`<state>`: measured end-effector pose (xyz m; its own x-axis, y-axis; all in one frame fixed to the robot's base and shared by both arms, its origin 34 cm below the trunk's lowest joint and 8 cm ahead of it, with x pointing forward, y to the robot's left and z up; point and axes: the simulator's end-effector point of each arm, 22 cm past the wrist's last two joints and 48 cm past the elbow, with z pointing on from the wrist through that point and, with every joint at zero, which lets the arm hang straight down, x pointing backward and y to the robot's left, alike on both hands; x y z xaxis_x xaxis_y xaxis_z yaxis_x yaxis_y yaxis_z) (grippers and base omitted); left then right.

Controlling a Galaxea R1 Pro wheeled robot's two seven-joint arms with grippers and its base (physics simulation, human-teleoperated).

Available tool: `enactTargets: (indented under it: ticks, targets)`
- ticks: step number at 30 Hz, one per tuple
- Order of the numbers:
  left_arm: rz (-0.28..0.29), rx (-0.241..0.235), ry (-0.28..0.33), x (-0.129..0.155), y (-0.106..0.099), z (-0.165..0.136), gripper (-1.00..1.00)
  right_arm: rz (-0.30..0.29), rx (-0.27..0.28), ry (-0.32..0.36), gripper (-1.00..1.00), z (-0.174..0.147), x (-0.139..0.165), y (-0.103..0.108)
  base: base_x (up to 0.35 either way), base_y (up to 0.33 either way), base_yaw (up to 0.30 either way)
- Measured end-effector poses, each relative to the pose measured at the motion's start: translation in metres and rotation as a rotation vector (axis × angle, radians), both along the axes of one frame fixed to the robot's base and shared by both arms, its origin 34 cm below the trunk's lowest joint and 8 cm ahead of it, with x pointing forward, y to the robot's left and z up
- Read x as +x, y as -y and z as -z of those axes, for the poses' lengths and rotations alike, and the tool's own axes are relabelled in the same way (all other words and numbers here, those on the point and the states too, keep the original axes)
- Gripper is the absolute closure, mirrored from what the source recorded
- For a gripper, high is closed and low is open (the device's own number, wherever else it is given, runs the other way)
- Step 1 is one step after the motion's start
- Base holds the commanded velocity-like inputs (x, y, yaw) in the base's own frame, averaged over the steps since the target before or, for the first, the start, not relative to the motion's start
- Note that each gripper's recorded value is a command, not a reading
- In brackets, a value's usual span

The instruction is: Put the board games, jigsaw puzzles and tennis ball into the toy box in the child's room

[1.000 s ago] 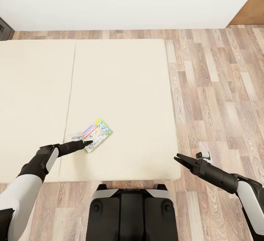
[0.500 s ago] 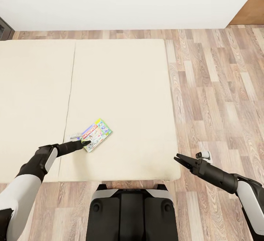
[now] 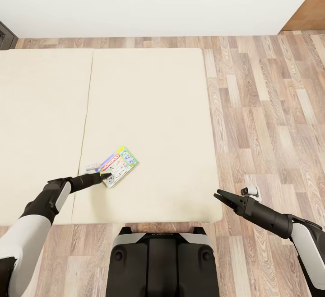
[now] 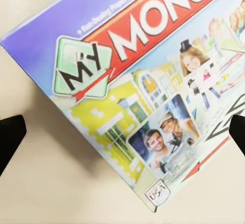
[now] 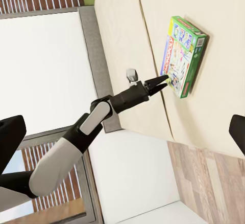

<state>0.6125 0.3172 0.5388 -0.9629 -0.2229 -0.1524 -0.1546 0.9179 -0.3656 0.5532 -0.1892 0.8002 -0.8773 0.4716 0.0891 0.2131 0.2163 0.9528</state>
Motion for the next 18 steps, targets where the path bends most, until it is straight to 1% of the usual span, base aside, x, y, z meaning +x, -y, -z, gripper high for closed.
enactTargets:
  ticks: [4,6,16,18]
  targets:
    - [-0.002,0.015,0.005,0.004,-0.004,-0.001,-1.0,0.0,-0.001,0.0,-1.0,0.0,0.0,0.0,0.0,0.0,0.0]
    - [-0.002,0.019,0.015,0.012,-0.005,-0.003,-1.0,0.0,-0.001,0.0,-1.0,0.0,0.0,0.0,0.0,0.0,0.0]
    - [-0.001,0.026,0.037,0.028,-0.008,-0.007,-1.0,0.001,-0.003,0.003,-1.0,0.0,0.001,0.001,0.0,0.0,0.0]
    - [-0.001,0.026,0.048,0.036,-0.008,-0.01,-1.0,0.001,-0.003,0.003,-1.0,0.0,0.001,0.001,0.0,0.0,0.0]
